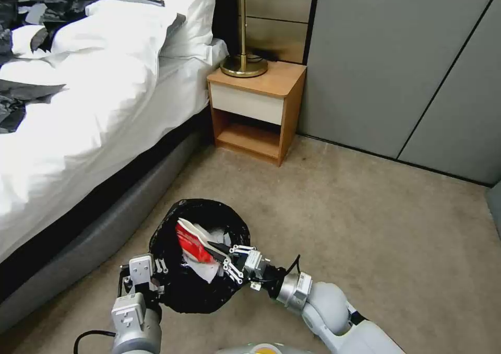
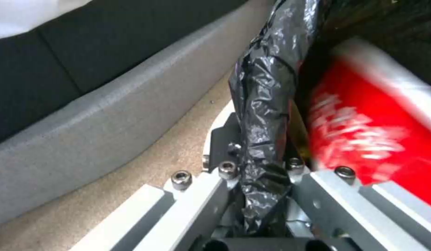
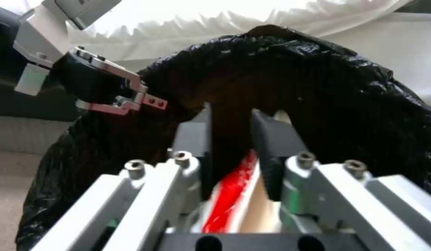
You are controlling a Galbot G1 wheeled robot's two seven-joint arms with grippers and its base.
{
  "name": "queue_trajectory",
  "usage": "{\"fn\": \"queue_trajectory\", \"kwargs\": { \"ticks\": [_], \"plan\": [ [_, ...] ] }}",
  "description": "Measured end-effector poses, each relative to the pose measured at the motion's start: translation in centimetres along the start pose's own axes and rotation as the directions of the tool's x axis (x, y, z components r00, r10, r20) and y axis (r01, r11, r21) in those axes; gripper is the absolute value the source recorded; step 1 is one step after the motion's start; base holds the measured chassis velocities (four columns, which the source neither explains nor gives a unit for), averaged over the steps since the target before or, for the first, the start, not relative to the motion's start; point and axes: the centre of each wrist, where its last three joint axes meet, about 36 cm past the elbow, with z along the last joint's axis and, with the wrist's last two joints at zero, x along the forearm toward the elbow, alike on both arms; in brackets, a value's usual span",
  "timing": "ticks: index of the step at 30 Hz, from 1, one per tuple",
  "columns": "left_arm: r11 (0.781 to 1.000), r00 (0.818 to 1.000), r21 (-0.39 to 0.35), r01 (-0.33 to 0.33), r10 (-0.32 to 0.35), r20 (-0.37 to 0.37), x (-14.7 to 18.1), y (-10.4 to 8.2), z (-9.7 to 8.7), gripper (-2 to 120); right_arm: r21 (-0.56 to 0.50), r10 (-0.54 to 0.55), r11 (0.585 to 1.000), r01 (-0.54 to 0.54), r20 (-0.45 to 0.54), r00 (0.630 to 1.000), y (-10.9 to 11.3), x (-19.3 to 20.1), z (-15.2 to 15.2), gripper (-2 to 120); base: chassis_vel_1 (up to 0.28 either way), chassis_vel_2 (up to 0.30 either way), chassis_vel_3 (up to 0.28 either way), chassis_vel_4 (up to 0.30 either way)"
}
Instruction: Pick up the trash bin, then pick up the garbage from the floor and place it into the trash bin.
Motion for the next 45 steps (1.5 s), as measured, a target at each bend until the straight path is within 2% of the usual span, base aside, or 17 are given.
{"fn": "queue_trajectory", "kwargs": {
  "ticks": [1,5,11,17,20,22,25,26,28,29,30,31,33,34,36,40,45],
  "plan": [
    [1.000,1.000,0.000,0.000,0.000,0.000,0.0,0.0,0.0,0,0.000,0.000,1.000,0.000,0.000,1.000,0.0,0.0,0.0,27,0.000,0.000,0.000,0.000],
    [1.000,1.000,-0.003,0.000,0.000,0.000,0.0,0.1,0.0,0,0.015,0.000,1.000,0.000,-0.003,1.000,-0.1,0.9,-1.0,46,0.000,0.000,0.000,0.000],
    [1.000,1.000,-0.006,0.000,0.000,0.001,0.0,0.2,0.0,0,0.039,-0.010,0.999,0.011,-0.011,1.000,-0.2,2.2,-2.3,64,0.000,0.000,0.000,0.000],
    [1.000,1.000,-0.007,-0.003,0.003,0.002,0.1,0.1,-0.1,0,0.103,0.002,0.995,-0.006,0.040,0.999,-0.7,3.1,-6.2,90,0.000,0.000,0.000,0.000],
    [1.000,1.000,-0.007,-0.004,0.004,0.002,0.1,0.2,-0.2,0,0.123,0.022,0.992,-0.034,0.093,0.995,-1.0,2.9,-8.3,96,0.000,0.000,0.000,0.000],
    [1.000,1.000,-0.007,-0.004,0.004,0.002,0.1,0.2,-0.2,0,0.123,0.022,0.992,-0.034,0.093,0.995,-1.0,2.9,-8.3,97,0.000,0.000,0.000,0.000],
    [1.000,1.000,-0.007,-0.001,0.001,-0.001,0.2,0.3,-0.2,0,0.115,0.184,0.969,-0.220,0.260,0.948,-0.6,2.7,-13.2,100,0.000,0.000,0.000,0.000],
    [1.000,1.000,-0.007,-0.001,0.001,-0.001,0.2,0.3,-0.2,0,0.115,0.184,0.969,-0.220,0.260,0.948,-0.6,2.7,-13.2,100,0.000,0.000,0.000,0.000],
    [1.000,1.000,-0.006,0.000,0.000,-0.002,0.3,0.3,-0.2,0,0.101,0.325,0.925,-0.366,0.288,0.901,0.2,3.2,-14.0,100,0.000,0.000,0.000,0.000],
    [1.000,1.000,-0.006,0.000,0.000,-0.002,0.3,0.3,-0.2,0,0.101,0.325,0.925,-0.366,0.288,0.901,0.2,3.2,-14.0,100,0.000,0.000,0.000,0.000],
    [1.000,1.000,-0.004,0.000,0.000,0.000,0.4,0.3,-0.3,0,0.095,0.424,0.879,-0.467,0.294,0.857,0.7,3.6,-13.6,100,0.000,0.000,0.000,0.000],
    [1.000,1.000,-0.003,0.000,0.000,0.000,0.4,0.3,-0.3,0,0.088,0.460,0.860,-0.503,0.294,0.838,1.0,3.7,-13.3,100,0.000,0.000,0.000,0.000],
    [1.000,1.000,-0.002,0.000,0.000,0.001,0.4,0.3,-0.3,0,0.035,0.600,0.778,-0.627,0.254,0.758,2.3,4.1,-11.6,100,0.000,0.000,0.000,0.000],
    [1.000,1.000,-0.002,0.000,0.000,0.001,0.4,0.3,-0.3,0,0.035,0.600,0.778,-0.627,0.254,0.758,2.3,4.1,-11.6,100,0.000,0.000,0.000,0.000],
    [1.000,1.000,-0.004,-0.001,0.001,0.001,0.3,0.3,-0.3,0,0.006,0.667,0.729,-0.684,0.216,0.713,3.0,4.4,-10.4,100,0.000,0.000,0.000,0.000],
    [1.000,1.000,-0.005,-0.001,0.001,0.002,0.3,0.3,-0.3,0,-0.002,0.713,0.692,-0.722,0.162,0.682,3.9,4.9,-8.7,100,0.011,0.013,0.005,0.004],
    [1.000,1.000,-0.001,-0.002,0.002,0.004,0.6,0.4,-0.6,0,0.014,0.713,0.690,-0.723,0.156,0.684,3.7,4.7,-8.0,100,0.035,0.037,0.034,0.030]
  ]
}}
